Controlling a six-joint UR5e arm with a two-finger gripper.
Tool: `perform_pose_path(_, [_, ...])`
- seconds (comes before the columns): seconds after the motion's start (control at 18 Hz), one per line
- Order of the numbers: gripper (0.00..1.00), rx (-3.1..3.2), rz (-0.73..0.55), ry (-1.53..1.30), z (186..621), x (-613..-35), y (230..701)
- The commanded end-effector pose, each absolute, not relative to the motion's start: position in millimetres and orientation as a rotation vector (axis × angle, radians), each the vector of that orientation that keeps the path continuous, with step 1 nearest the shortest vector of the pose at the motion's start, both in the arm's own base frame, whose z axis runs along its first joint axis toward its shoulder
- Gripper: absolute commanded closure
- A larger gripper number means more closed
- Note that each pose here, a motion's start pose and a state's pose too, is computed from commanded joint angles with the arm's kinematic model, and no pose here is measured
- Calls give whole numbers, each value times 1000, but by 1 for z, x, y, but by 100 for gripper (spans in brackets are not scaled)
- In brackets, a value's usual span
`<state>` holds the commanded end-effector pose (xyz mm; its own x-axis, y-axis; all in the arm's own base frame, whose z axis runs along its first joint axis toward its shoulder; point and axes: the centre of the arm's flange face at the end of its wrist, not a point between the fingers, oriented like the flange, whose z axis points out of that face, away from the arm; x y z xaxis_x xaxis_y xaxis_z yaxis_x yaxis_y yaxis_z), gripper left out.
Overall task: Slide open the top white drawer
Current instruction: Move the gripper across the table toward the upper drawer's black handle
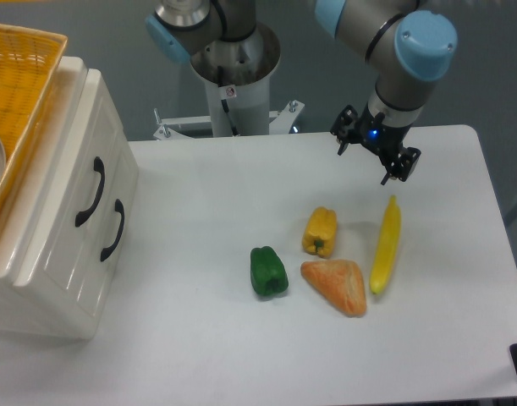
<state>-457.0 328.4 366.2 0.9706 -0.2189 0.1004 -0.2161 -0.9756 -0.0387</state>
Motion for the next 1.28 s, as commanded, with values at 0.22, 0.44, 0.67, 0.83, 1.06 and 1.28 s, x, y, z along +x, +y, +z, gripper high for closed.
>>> perform_pose_path(0.22, [0, -3090, -184, 367, 363, -449, 335])
perform_pose_path(0.44, [0, -3095, -197, 382, 362, -428, 352])
perform_pose_path(0.67, [0, -3120, -184, 216, 367, -392, 393])
perform_pose_path(0.83, [0, -3121, -190, 155, 367, -376, 410])
perform_pose_path(1.06, [0, -3108, -218, 57, 368, -354, 429])
perform_pose_path(1.28, [0, -3122, -228, -20, 366, -333, 447])
